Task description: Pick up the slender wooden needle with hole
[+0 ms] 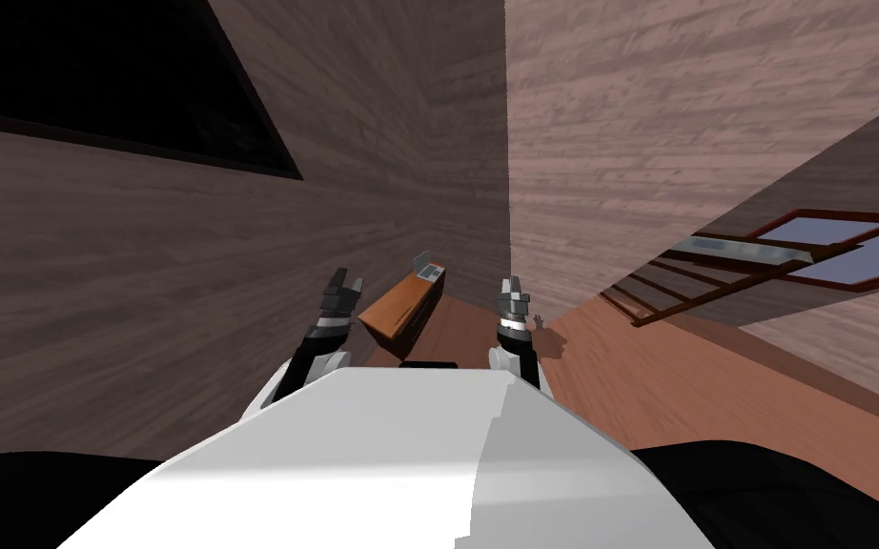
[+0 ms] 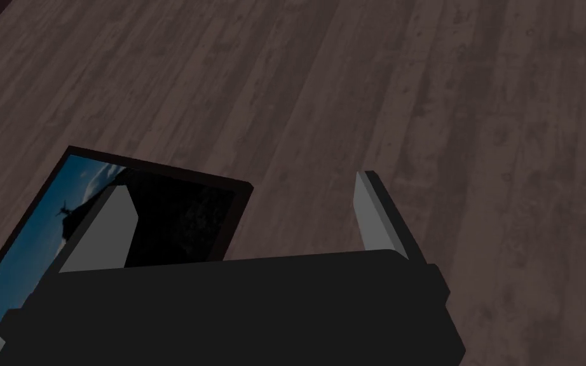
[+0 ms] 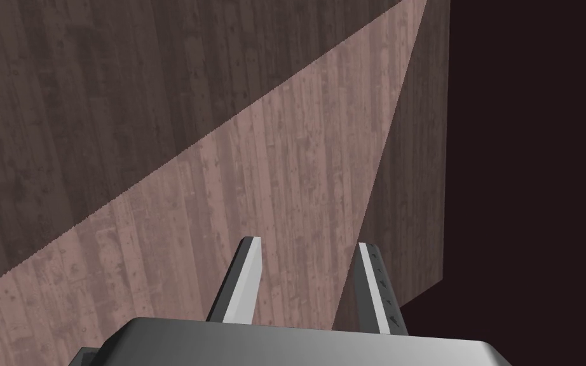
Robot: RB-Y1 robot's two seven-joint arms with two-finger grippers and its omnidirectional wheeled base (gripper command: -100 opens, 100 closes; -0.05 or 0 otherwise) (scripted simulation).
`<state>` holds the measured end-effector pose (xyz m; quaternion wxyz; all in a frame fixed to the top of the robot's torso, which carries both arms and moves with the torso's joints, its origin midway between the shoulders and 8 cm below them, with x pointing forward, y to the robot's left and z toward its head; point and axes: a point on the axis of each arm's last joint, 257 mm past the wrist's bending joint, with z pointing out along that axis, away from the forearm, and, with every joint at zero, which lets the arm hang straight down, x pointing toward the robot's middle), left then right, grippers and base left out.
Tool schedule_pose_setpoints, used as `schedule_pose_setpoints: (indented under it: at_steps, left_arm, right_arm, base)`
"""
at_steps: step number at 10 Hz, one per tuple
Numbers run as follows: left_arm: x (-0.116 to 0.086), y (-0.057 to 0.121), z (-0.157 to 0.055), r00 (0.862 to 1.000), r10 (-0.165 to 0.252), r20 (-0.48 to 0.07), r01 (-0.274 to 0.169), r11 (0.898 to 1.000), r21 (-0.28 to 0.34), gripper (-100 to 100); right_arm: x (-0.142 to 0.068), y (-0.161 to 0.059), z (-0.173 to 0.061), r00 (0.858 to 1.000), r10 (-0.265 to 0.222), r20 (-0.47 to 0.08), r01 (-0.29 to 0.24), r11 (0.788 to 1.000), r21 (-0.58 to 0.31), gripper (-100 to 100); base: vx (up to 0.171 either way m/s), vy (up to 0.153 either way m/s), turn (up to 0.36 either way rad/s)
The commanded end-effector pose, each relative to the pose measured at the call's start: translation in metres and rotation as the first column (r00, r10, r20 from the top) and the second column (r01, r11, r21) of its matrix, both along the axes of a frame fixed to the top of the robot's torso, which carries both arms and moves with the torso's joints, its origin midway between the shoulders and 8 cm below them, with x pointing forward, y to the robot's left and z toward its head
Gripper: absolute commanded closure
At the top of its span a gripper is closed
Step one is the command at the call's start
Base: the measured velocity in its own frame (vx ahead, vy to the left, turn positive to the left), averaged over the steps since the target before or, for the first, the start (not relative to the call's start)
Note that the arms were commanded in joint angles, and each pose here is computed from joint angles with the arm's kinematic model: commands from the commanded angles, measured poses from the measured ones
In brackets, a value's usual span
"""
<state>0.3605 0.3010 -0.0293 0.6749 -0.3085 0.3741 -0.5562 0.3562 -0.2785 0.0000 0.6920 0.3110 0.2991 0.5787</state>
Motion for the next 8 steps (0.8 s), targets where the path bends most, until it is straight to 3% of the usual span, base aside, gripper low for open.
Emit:
schedule_pose_setpoints:
  at_steps: [1, 3, 4, 7, 8]
  left_arm:
    - [0.005, 0.008, -0.031, 0.996, -0.020, -0.087, 0.015, 0.998, -0.060, -100]
    - [0.008, 0.022, -0.075, 0.979, -0.039, -0.199, 0.012, 0.991, -0.132, -100]
    - [0.008, 0.023, -0.075, 0.979, -0.041, -0.198, 0.012, 0.990, -0.144, -100]
    - [0.002, 0.050, -0.150, 0.926, -0.062, -0.372, -0.044, 0.962, -0.268, -100]
    - [0.002, 0.051, -0.150, 0.926, -0.063, -0.371, -0.044, 0.961, -0.274, -100]
  right_arm:
    - [0.000, 0.000, 0.000, 1.000, 0.000, 0.000, 0.000, 1.000, 0.000, 0]
    - [0.000, 0.000, 0.000, 1.000, 0.000, 0.000, 0.000, 1.000, 0.000, 0]
    - [0.000, 0.000, 0.000, 1.000, 0.000, 0.000, 0.000, 1.000, 0.000, 0]
    - [0.000, 0.000, 0.000, 1.000, 0.000, 0.000, 0.000, 1.000, 0.000, 0]
    - [0.000, 0.000, 0.000, 1.000, 0.000, 0.000, 0.000, 1.000, 0.000, 0]
  base:
    - [0.065, -0.229, -0.105]
    - [0.085, -0.228, -0.137]
    - [0.079, -0.156, -0.009]
    - [0.095, -0.167, -0.110]
    - [0.120, -0.164, -0.030]
